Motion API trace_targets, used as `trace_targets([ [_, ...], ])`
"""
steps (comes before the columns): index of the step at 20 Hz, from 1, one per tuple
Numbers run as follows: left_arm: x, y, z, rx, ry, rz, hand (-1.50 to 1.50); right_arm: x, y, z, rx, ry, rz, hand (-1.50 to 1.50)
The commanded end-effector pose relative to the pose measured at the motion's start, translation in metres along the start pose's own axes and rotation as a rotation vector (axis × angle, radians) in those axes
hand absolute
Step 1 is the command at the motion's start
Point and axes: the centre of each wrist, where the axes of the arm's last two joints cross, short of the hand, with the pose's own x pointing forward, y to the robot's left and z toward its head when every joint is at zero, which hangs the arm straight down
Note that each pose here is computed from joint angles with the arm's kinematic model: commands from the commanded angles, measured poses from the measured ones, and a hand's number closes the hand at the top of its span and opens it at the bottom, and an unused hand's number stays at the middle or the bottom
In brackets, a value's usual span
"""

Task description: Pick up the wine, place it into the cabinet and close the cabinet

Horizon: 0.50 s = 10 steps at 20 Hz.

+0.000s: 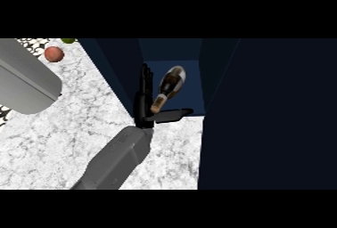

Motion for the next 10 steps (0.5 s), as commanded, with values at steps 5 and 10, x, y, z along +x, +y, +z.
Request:
trace_targets([
  [5,0.024,-0.025,0.060,-0.031,-0.030,0.005,-1.50,0.013,0.002,0.022,-0.046,-0.042,0.031,-1.50],
  [10,0.056,-0.029,0.087,-0.017,-0.046,0.069,-1.50,0.007,-0.006,0.021,-0.018,-0.038,0.023,-1.50],
])
